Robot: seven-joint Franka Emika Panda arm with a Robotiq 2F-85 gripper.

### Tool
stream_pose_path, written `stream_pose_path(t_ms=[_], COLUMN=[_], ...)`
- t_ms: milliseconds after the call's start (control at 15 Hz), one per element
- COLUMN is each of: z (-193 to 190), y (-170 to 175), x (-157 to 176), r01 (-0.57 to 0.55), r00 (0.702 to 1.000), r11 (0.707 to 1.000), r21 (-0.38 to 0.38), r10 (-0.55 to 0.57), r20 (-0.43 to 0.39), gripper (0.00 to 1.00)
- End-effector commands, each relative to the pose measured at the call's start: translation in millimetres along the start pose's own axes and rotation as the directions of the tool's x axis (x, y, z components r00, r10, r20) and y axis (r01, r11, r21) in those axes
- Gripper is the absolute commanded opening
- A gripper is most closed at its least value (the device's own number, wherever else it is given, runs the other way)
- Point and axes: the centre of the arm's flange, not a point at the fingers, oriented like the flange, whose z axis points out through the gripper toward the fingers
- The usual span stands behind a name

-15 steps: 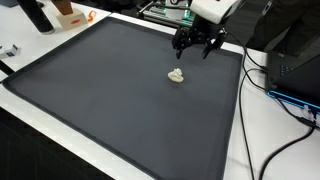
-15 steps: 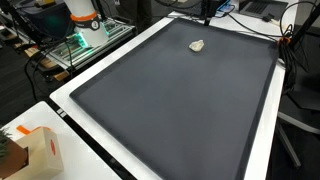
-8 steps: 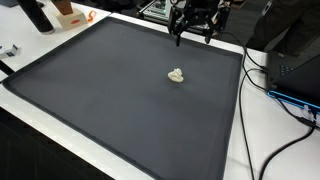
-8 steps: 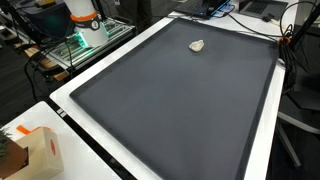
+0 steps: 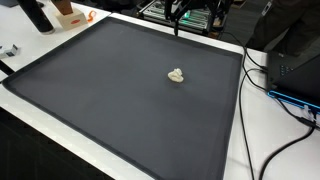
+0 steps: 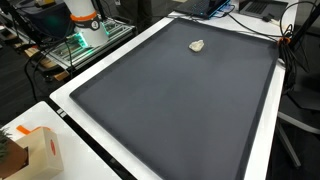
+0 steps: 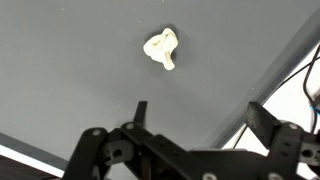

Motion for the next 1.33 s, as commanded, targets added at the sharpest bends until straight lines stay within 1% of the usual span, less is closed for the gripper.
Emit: stream_pose_path(t_ms=[0, 200, 267, 467, 667, 867, 1267], z=[-0.1, 0.0, 6.7, 35.5, 65.6, 95.3, 140.9], y=[0.0, 0.0, 3.2, 7.6, 9.7, 10.2, 13.4], x=[-0.1, -0.1, 0.5, -1.0, -2.0, -2.9, -5.8], r01=[0.0, 0.0, 0.017, 0.025, 0.027, 0.036, 0.057], r00=[1.0, 1.0, 1.0, 1.0, 1.0, 0.999, 0.998], r11=[1.0, 1.0, 1.0, 1.0, 1.0, 0.999, 0.998], r21=[0.0, 0.0, 0.004, 0.018, -0.005, -0.006, -0.026], r10=[0.0, 0.0, -0.017, -0.025, -0.027, -0.036, -0.056], r20=[0.0, 0.001, 0.001, 0.008, 0.002, -0.002, 0.036], gripper=[1.0, 1.0, 1.0, 1.0, 1.0, 1.0, 1.0])
